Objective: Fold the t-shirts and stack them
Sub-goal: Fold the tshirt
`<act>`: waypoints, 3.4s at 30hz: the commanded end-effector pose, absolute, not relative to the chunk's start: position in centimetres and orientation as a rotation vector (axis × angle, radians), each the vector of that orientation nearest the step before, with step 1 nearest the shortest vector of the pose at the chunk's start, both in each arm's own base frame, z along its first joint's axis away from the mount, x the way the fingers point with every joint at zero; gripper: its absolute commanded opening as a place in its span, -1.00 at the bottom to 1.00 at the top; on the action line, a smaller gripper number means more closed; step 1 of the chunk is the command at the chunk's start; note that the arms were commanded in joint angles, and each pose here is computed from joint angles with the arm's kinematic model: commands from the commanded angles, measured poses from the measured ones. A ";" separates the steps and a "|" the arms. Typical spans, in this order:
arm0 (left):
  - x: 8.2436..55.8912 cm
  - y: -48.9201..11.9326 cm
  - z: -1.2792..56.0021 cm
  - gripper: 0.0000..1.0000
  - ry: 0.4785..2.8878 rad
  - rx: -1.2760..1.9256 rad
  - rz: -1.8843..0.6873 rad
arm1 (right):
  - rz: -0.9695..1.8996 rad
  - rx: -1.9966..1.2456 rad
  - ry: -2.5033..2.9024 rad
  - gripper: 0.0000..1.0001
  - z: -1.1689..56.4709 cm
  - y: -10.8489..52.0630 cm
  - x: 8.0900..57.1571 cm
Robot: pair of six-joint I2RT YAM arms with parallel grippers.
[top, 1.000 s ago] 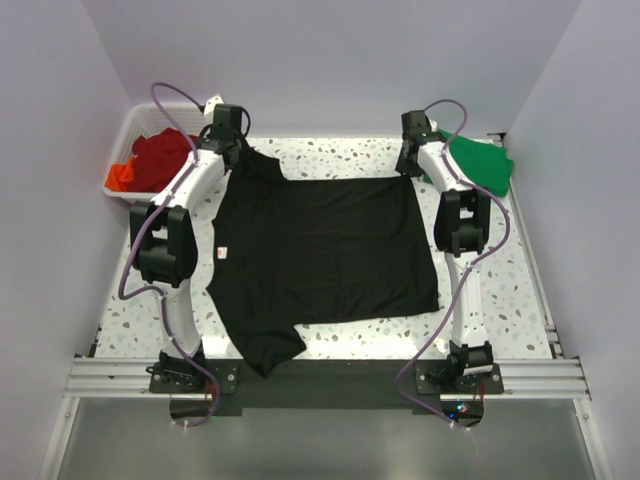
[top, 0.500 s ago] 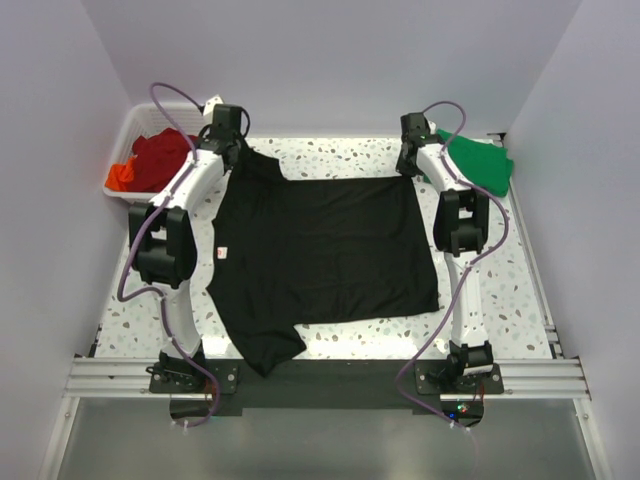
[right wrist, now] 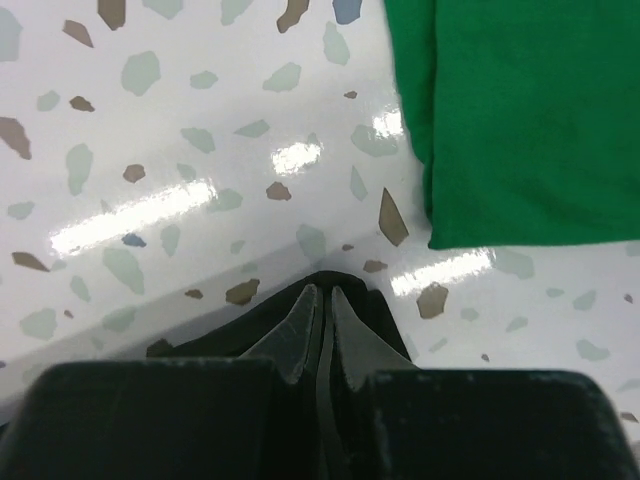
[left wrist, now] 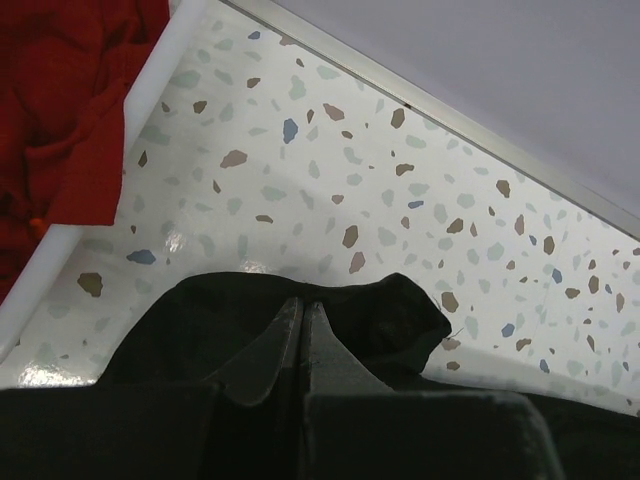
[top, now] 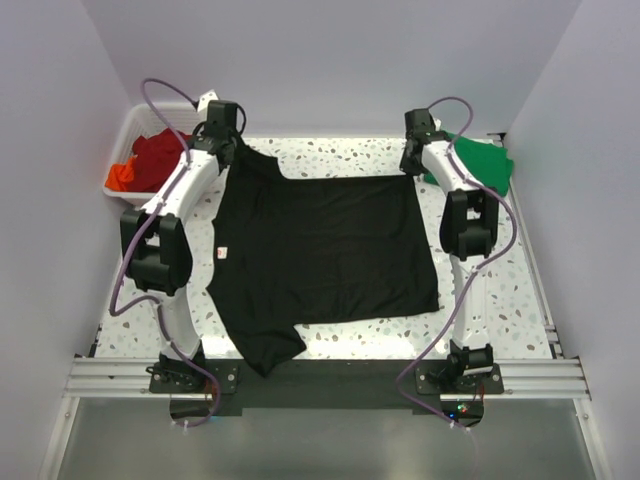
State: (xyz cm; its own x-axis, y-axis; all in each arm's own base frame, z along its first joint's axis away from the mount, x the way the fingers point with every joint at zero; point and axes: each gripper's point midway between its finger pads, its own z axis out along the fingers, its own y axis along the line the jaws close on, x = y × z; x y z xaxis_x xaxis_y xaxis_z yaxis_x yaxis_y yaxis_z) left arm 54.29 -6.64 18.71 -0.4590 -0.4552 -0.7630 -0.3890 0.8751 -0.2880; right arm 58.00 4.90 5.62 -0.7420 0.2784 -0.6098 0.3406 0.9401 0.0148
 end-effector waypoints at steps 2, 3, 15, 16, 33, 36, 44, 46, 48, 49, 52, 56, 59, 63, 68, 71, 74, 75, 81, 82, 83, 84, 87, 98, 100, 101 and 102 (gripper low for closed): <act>53.0 -6.0 23.2 -1.00 2.020 -0.600 -0.094 | -0.129 0.448 2.322 -1.00 13.9 4.0 57.3; 52.9 -5.9 23.4 -1.00 2.020 -0.601 -0.094 | -0.129 0.449 2.320 -1.00 14.5 4.0 57.0; 47.9 -5.2 24.7 -1.00 2.040 -0.627 -0.098 | -0.117 0.481 2.362 -1.00 15.2 3.6 52.4; 47.2 -5.1 23.9 -1.00 2.060 -0.629 -0.090 | -0.114 0.485 2.364 -1.00 15.3 3.6 52.0; 37.3 -5.2 20.4 -1.00 2.181 -0.671 -0.126 | -0.144 0.569 2.436 -1.00 13.2 2.8 45.0; 35.9 -5.3 18.6 -1.00 2.226 -0.683 -0.109 | -0.156 0.580 2.445 -1.00 12.9 2.6 44.2; 33.0 -5.2 15.4 -1.00 2.323 -0.723 -0.013 | -0.189 0.602 2.495 -1.00 11.2 2.1 42.0; 32.4 -5.4 14.8 -1.00 2.342 -0.726 -0.003 | -0.200 0.604 2.512 -1.00 10.6 2.1 41.4; 31.8 -5.6 14.2 -1.00 2.367 -0.726 0.003 | -0.198 0.605 2.522 -1.00 10.3 2.1 41.1; 31.6 -5.8 13.8 -1.00 2.377 -0.724 0.002 | -0.200 0.610 2.529 -1.00 10.0 2.1 40.9; 30.6 -6.1 12.7 -1.00 2.421 -0.726 0.016 | -0.202 0.618 2.549 -1.00 9.6 2.1 40.4; 29.1 -6.8 11.1 -1.00 2.493 -0.716 0.043 | -0.181 0.613 2.590 -0.92 9.1 2.6 39.7; 27.7 -6.6 10.3 -1.00 2.536 -0.738 0.085 | -0.173 0.627 2.608 -0.85 8.9 2.7 38.8; 26.8 -6.5 9.6 -1.00 2.552 -0.775 0.109 | -0.146 0.631 2.648 -0.64 8.2 3.2 37.6; 26.1 -6.2 8.7 -1.00 2.569 -0.807 0.145 | -0.176 0.664 2.699 -0.42 7.1 3.0 35.5; 25.6 -6.1 8.2 -1.00 2.589 -0.816 0.170 | -0.183 0.681 2.688 -0.39 7.5 2.8 34.8; 25.1 -6.2 7.9 -1.00 2.602 -0.818 0.172 | -0.174 0.681 2.665 -0.39 8.2 2.8 35.0; 24.9 -6.2 7.8 -1.00 2.606 -0.814 0.177 | -0.170 0.682 2.662 -0.39 8.4 2.9 35.1; 24.2 -6.0 8.2 -0.61 2.612 -0.790 0.169 | -0.123 0.648 2.624 -0.39 9.9 4.1 37.2; 24.0 -6.0 8.1 -0.41 2.615 -0.786 0.172 | -0.108 0.635 2.609 -0.39 10.4 4.6 37.9; 23.8 -5.9 8.3 -0.33 2.615 -0.782 0.174 | -0.102 0.627 2.609 -0.39 10.5 4.9 38.1; 23.9 -5.9 8.4 -0.26 2.611 -0.771 0.171 | -0.099 0.620 2.615 -0.39 10.2 5.3 38.3; 24.1 -5.5 9.3 -0.02 2.579 -0.769 0.180 | -0.080 0.576 2.607 -0.39 10.7 6.8 39.1; 32.2 -9.4 10.7 -0.17 2.478 -0.723 -0.028 | 0.145 0.139 2.666 -0.39 10.0 19.6 40.2; 33.8 -9.8 10.1 -0.24 2.481 -0.718 -0.023 | 0.191 0.110 2.649 -0.38 10.3 21.0 40.7; 35.4 -9.9 10.7 -0.24 2.446 -0.729 -0.050 | 0.209 0.099 2.656 -0.38 10.0 21.4 40.9; 36.0 -10.2 10.5 -0.29 2.454 -0.730 -0.081 | 0.219 0.097 2.641 -0.38 10.4 21.7 41.4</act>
State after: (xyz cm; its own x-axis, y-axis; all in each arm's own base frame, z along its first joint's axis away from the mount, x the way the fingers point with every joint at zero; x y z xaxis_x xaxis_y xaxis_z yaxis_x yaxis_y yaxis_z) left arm 30.53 -8.66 8.70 -0.7444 -0.4908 -0.4528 -0.5118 0.8549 -0.0852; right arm 39.23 19.56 8.29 -0.9037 0.1115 -0.4135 0.0833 0.9928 0.0857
